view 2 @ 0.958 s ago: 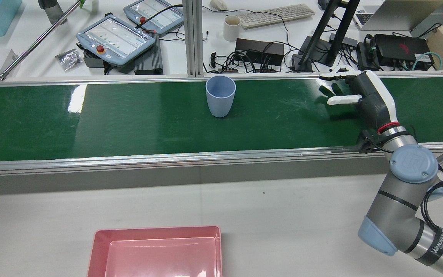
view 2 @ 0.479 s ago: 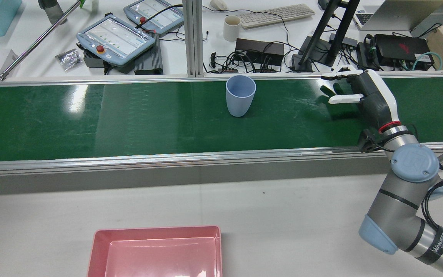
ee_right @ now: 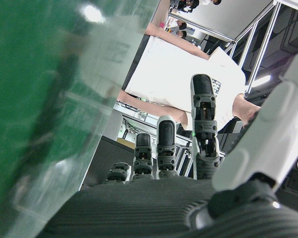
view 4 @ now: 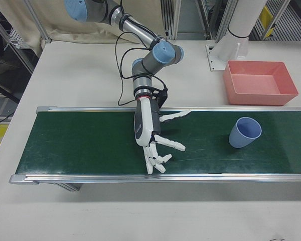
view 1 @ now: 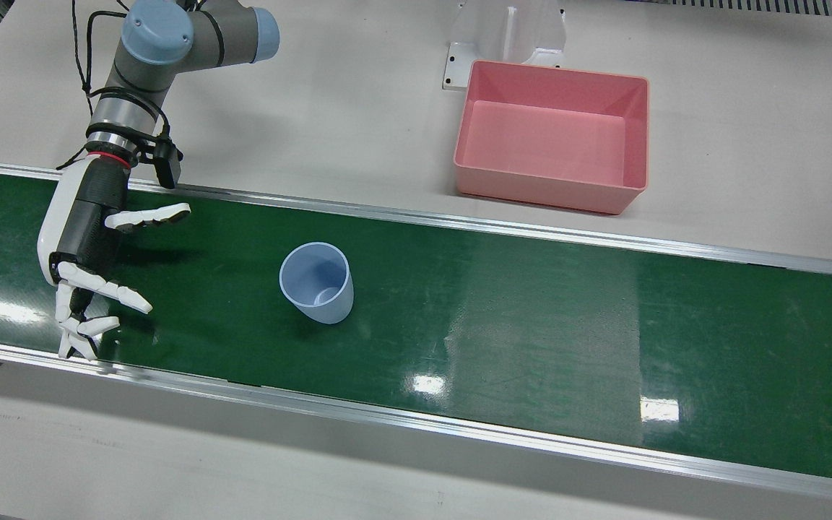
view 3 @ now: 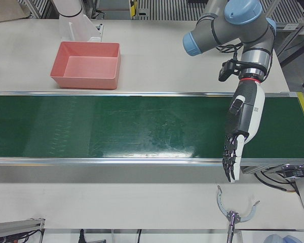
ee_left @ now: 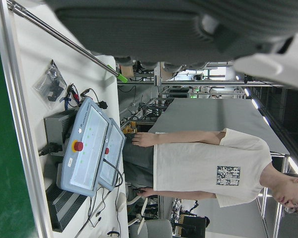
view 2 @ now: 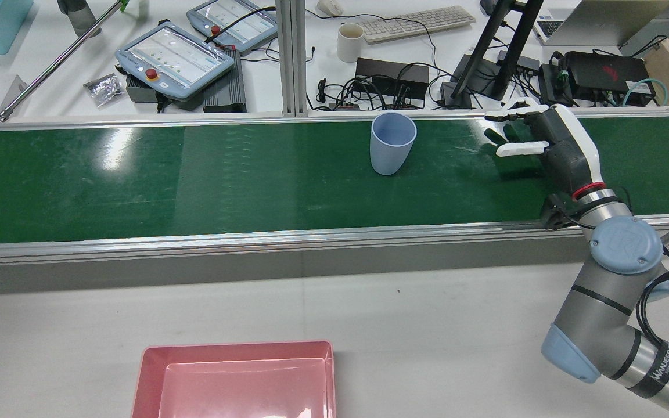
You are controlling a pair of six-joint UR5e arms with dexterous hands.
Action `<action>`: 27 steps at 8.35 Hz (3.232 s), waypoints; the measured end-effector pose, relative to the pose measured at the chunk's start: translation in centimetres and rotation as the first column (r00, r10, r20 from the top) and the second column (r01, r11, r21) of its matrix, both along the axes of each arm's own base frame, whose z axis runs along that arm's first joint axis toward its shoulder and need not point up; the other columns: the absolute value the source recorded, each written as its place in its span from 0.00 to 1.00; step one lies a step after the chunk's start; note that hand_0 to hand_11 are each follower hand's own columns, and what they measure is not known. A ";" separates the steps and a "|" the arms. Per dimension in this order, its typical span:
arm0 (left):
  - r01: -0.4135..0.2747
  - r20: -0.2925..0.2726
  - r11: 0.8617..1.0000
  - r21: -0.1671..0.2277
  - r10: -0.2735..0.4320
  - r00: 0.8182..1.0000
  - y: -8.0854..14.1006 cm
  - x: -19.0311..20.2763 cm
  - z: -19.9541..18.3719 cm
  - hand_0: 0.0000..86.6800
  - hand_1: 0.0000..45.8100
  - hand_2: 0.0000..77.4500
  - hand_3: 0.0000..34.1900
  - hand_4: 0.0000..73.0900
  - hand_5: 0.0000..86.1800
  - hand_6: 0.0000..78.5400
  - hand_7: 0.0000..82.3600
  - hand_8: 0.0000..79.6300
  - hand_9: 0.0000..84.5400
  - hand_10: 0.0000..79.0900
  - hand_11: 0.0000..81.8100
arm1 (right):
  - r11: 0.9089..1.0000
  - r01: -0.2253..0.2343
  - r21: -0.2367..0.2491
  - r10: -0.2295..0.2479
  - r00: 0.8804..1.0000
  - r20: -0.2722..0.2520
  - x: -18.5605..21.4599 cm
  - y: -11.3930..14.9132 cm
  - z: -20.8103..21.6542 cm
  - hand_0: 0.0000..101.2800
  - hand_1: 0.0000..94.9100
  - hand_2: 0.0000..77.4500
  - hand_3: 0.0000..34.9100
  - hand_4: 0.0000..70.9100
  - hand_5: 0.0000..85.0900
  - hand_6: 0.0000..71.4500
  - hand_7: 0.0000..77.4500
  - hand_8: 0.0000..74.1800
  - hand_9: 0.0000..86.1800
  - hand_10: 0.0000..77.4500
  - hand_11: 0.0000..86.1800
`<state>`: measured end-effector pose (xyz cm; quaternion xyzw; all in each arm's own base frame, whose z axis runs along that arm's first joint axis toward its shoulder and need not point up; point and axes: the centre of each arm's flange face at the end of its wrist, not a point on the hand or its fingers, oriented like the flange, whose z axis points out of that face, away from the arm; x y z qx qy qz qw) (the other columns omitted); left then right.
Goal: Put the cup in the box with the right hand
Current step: 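Hold the open right hand in the cup's path as it arrives, then close the right hand around the blue cup and lift it, then carry the cup toward the robot and lower it into the pink tray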
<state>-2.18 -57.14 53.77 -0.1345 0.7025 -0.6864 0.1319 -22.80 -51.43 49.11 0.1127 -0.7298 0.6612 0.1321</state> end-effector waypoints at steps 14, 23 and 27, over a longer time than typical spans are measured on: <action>0.000 0.000 1.000 0.000 0.000 1.000 0.0 0.0 0.0 0.00 0.01 0.01 0.00 0.00 0.00 0.00 0.00 0.00 0.00 0.00 0.00 | 1.000 -0.001 0.014 0.002 0.997 -0.082 -0.5 -0.1 -0.6 0.46 0.01 0.02 0.00 0.63 0.03 0.18 0.74 0.12 0.27 0.04 0.07; 0.001 0.000 1.000 0.000 -0.001 1.000 0.0 -0.1 0.0 0.00 0.01 0.01 0.00 0.00 0.00 0.00 0.00 0.00 0.00 0.00 0.00 | 0.999 -0.035 0.021 0.037 0.996 -0.084 2.6 0.7 -2.0 0.49 0.04 0.18 0.00 0.72 0.00 0.20 0.88 0.14 0.30 0.09 0.11; 0.000 0.000 1.000 0.000 0.000 1.000 0.0 0.0 0.0 0.00 0.01 0.01 0.00 0.00 0.00 0.00 0.00 0.00 0.00 0.00 0.00 | 0.974 0.020 0.227 -0.005 0.998 -0.064 4.8 9.0 -15.9 0.48 0.04 0.19 0.00 0.72 0.00 0.24 0.91 0.24 0.43 0.14 0.18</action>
